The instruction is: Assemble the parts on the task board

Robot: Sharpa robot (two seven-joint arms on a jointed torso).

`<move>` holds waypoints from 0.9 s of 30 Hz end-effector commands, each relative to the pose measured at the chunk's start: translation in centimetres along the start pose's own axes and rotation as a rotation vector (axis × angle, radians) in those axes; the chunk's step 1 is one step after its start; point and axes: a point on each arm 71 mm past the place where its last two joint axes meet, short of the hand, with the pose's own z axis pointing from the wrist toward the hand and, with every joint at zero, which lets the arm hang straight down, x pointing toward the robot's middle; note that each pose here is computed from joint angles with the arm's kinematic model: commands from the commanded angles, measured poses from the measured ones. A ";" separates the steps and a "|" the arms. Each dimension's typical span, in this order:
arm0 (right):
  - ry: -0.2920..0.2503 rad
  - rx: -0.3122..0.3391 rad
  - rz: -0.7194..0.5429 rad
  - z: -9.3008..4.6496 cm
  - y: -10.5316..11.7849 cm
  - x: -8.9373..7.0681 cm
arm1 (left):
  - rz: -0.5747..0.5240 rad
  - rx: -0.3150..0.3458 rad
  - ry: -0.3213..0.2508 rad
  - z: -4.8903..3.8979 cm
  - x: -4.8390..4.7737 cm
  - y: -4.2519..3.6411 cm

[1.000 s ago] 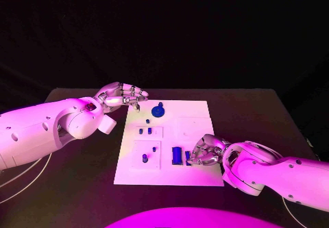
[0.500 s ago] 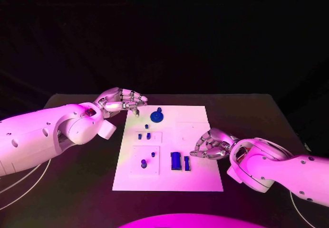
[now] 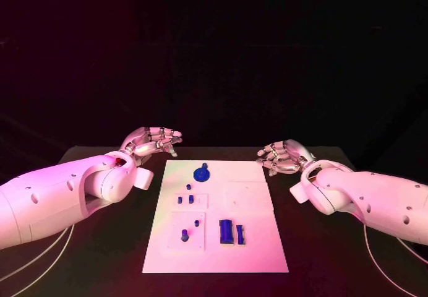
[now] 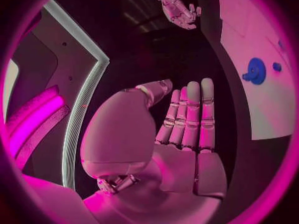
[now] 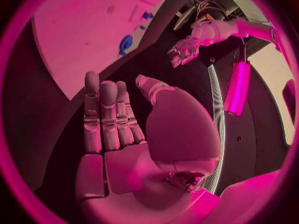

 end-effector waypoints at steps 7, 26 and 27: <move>-0.139 -0.084 0.300 2.8 -1.1 -3.1 | -0.068 0.085 -0.206 0.86 -2.00 1.04; -0.204 -0.046 0.398 1.0 0.1 0.4 | -0.044 0.032 -0.236 0.18 2.68 2.63; -0.211 -0.044 0.420 0.6 0.4 0.9 | -0.043 0.030 -0.243 -0.04 3.31 2.72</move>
